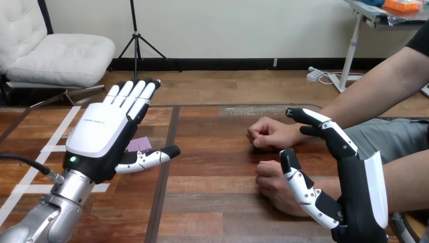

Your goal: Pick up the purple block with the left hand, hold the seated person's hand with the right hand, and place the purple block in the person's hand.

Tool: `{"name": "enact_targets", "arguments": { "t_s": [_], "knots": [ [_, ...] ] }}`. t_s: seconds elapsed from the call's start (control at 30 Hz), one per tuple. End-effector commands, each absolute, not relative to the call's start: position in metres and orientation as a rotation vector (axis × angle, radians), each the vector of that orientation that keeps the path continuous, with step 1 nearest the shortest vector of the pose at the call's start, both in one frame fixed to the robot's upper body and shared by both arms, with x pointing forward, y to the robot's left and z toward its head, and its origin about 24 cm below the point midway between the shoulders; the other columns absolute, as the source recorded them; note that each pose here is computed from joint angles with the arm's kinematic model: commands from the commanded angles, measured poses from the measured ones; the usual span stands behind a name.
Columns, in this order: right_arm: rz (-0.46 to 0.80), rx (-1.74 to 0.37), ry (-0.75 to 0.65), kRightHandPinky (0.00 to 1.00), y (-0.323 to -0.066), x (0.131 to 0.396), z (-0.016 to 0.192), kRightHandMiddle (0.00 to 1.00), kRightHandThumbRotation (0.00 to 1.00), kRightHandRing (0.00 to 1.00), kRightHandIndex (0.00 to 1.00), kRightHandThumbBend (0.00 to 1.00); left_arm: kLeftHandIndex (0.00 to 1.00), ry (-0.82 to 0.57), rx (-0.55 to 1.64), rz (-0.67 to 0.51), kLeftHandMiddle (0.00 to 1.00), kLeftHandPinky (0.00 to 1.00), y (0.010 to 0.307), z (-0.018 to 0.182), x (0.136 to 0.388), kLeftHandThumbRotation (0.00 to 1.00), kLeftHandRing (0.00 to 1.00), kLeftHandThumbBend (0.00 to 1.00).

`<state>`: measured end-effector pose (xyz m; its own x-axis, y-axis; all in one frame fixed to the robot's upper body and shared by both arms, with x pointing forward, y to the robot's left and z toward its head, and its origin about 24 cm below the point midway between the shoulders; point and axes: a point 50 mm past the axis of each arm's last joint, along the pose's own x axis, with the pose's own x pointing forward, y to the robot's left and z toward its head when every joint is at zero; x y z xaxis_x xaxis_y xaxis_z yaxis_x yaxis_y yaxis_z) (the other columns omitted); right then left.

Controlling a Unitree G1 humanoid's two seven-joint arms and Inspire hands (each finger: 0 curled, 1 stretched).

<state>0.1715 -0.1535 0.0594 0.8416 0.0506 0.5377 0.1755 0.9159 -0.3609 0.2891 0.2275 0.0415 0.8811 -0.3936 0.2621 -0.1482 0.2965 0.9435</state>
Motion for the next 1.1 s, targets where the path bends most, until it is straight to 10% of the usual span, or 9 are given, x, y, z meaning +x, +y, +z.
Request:
{"name": "enact_targets", "arguments": {
  "t_s": [0.0, 1.07],
  "knots": [
    [-0.074, -0.412, -0.644, 0.72, -0.152, 0.181, 0.071, 0.77, 0.44, 0.78, 0.74, 0.35, 1.00, -0.574, 1.287, -0.133, 1.00, 0.99, 0.226, 0.064, 0.306, 1.00, 0.99, 0.75],
    [-0.081, -0.417, -0.630, 0.71, -0.155, 0.180, 0.070, 0.77, 0.44, 0.77, 0.74, 0.35, 1.00, -0.498, 1.290, -0.188, 1.00, 1.00, 0.222, 0.050, 0.311, 1.00, 1.00, 0.74]
  ]
}}
